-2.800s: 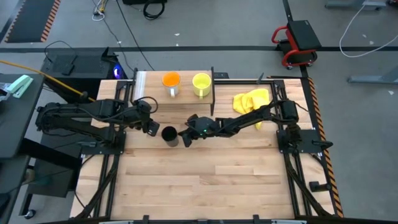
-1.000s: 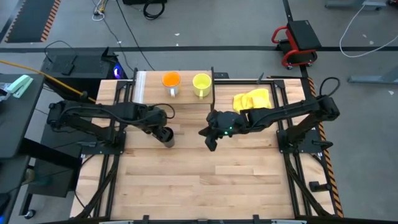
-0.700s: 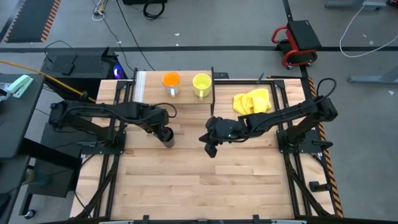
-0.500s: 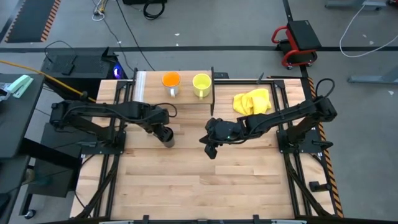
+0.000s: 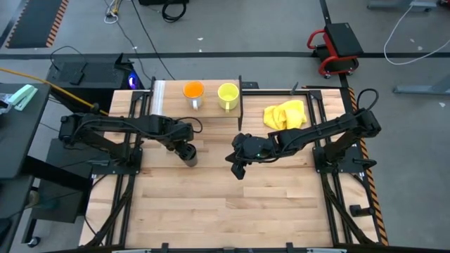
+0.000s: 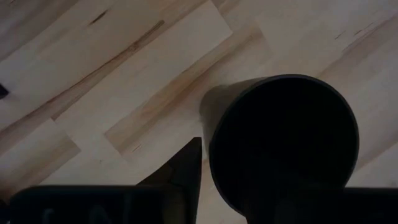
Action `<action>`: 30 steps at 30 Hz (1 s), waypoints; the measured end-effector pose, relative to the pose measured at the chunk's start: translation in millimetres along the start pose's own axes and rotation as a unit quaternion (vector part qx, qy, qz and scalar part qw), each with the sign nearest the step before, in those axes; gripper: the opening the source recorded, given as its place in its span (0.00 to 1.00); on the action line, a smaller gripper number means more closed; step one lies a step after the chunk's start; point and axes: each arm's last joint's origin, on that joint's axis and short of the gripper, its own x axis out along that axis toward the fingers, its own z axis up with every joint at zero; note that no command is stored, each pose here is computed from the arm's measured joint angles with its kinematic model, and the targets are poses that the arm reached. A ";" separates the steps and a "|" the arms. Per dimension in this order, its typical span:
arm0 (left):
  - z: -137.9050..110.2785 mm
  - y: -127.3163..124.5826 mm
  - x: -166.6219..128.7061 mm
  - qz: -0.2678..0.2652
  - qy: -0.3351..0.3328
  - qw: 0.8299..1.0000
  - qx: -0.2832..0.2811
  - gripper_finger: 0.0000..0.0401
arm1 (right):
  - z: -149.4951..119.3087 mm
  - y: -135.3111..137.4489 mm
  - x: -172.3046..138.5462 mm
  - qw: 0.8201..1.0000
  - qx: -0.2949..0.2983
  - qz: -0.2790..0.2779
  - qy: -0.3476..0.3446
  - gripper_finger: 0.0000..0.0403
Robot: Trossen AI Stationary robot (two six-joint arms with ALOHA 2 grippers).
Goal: Stack small to large cups/mugs on shelf
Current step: Put the black cup on the shelf
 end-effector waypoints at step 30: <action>17.1 -5.6 -49.8 -0.011 -0.024 0.999 0.029 0.02 | -1.8 0.0 -0.2 1.000 -0.004 0.011 0.018 0.01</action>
